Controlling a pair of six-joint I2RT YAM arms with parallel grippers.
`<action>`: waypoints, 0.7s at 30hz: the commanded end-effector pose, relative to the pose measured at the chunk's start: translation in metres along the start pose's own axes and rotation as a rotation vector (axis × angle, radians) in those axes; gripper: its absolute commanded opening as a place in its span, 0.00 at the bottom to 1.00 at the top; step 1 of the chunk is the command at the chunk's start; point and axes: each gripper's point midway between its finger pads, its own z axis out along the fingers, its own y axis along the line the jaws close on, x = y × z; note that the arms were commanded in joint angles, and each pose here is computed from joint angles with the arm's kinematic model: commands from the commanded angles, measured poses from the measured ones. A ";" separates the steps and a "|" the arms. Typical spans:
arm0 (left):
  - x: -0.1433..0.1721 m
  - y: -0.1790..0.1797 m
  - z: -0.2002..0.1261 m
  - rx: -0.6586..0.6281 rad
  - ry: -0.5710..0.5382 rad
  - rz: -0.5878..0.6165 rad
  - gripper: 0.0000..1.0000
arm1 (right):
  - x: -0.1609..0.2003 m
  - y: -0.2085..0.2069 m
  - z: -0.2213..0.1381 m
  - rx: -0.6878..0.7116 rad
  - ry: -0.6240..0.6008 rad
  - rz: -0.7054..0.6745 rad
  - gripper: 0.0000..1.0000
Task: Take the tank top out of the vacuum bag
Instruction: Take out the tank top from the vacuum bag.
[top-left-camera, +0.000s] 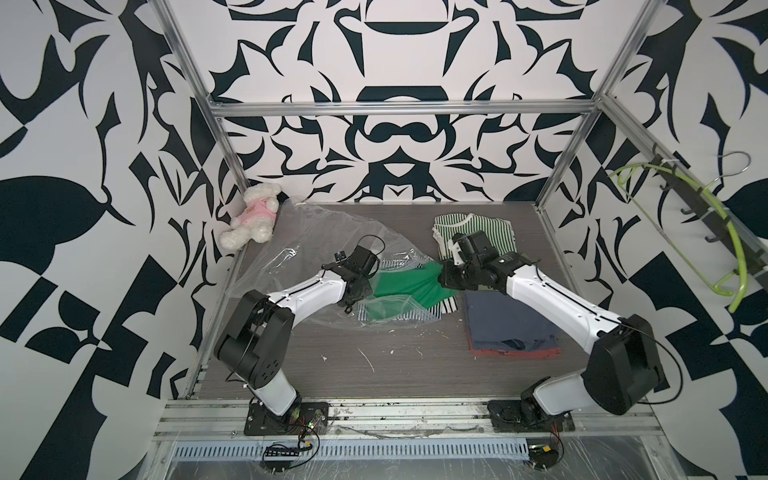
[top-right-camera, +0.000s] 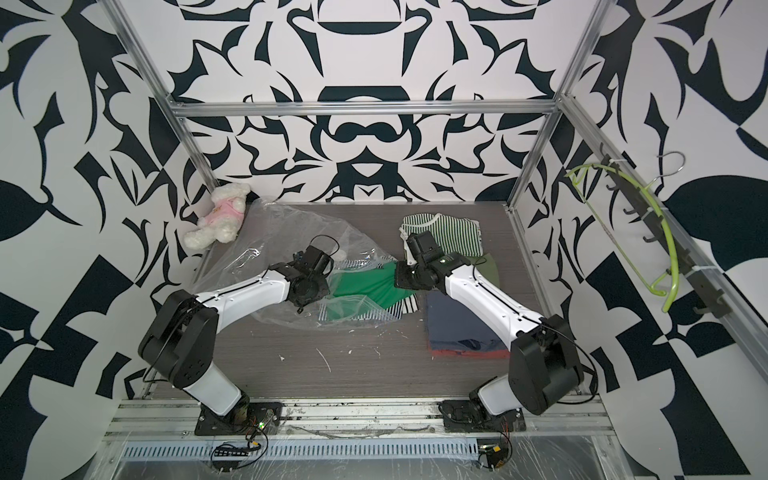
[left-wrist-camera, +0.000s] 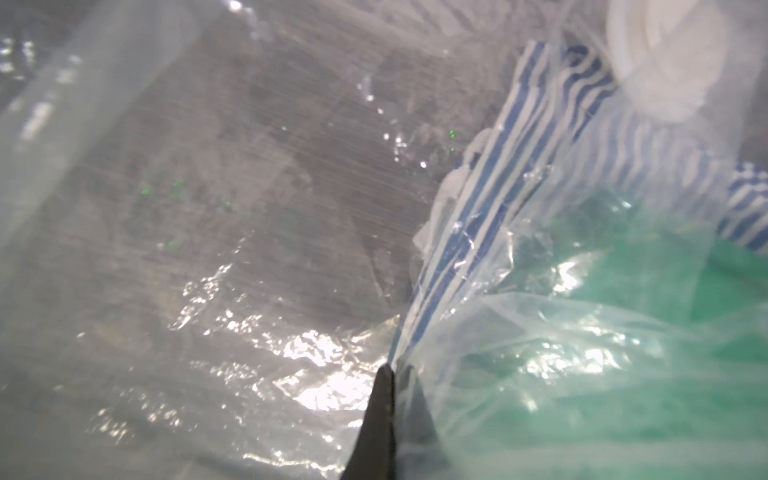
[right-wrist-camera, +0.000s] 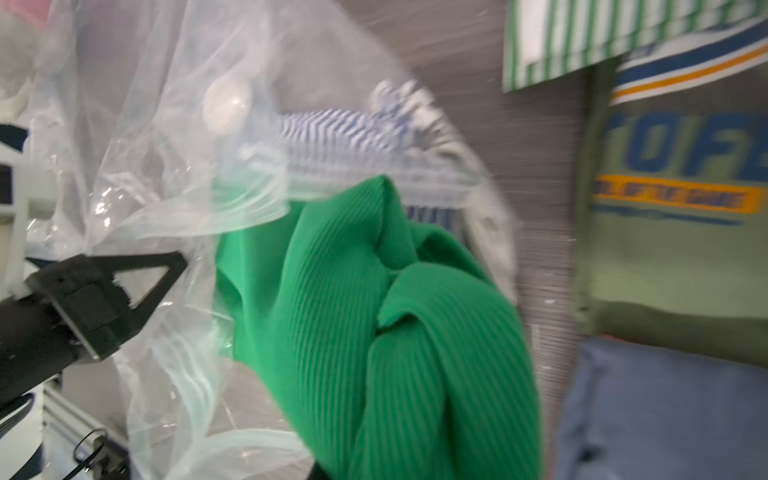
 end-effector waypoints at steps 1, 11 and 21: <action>0.003 0.027 -0.002 -0.077 0.008 -0.003 0.00 | -0.028 -0.005 -0.034 0.019 -0.102 -0.032 0.00; 0.004 0.025 0.005 -0.074 0.032 -0.006 0.00 | -0.069 -0.043 -0.077 0.181 -0.249 -0.075 0.00; 0.006 0.021 0.010 -0.064 0.049 -0.006 0.00 | -0.108 -0.110 -0.117 0.431 -0.501 -0.080 0.00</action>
